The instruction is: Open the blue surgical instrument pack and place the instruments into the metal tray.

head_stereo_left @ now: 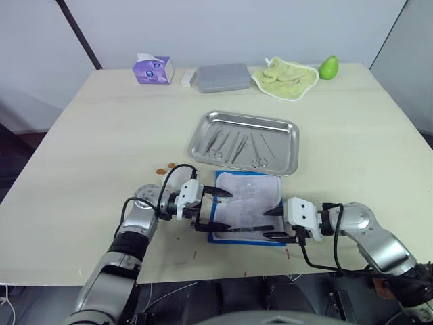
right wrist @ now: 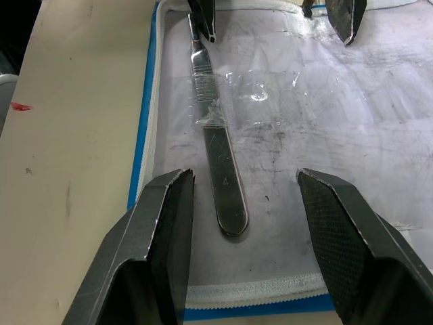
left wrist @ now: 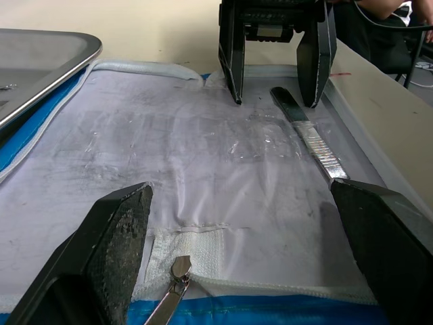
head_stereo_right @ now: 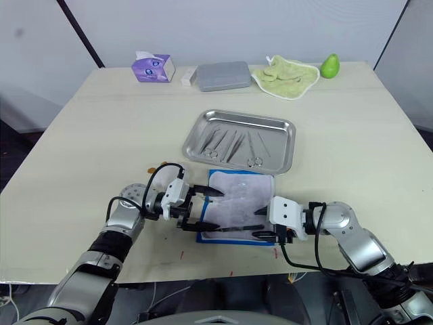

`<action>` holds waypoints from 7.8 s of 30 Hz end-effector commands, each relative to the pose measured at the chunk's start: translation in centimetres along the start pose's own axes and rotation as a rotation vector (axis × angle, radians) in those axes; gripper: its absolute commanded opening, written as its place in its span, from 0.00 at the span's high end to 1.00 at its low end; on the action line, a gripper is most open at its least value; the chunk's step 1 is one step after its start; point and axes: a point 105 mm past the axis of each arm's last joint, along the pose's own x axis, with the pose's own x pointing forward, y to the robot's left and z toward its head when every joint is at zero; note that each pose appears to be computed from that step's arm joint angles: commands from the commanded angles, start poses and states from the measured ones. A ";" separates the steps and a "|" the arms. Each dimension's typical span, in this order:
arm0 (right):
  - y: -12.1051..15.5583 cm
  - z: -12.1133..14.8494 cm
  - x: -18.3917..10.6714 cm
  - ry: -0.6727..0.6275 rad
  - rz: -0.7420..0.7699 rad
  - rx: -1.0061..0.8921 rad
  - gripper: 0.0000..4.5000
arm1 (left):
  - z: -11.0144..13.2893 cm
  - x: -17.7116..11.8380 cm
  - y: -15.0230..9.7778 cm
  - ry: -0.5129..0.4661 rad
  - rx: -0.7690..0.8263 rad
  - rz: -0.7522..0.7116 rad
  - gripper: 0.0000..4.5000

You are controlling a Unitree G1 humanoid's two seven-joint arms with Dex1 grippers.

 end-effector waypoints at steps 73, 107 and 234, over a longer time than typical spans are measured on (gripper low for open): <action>-0.9 4.8 -2.1 0.221 -0.038 -0.169 0.99 | -3.2 0.5 -2.2 0.092 -0.123 -0.052 0.00; -2.5 2.5 -8.9 0.290 -0.162 -0.035 0.99 | -2.3 0.6 -2.1 0.093 -0.118 -0.056 0.00; 4.3 -0.5 -18.1 -0.212 -0.461 0.316 0.02 | -0.2 -15.7 -7.8 0.003 -0.487 0.770 0.00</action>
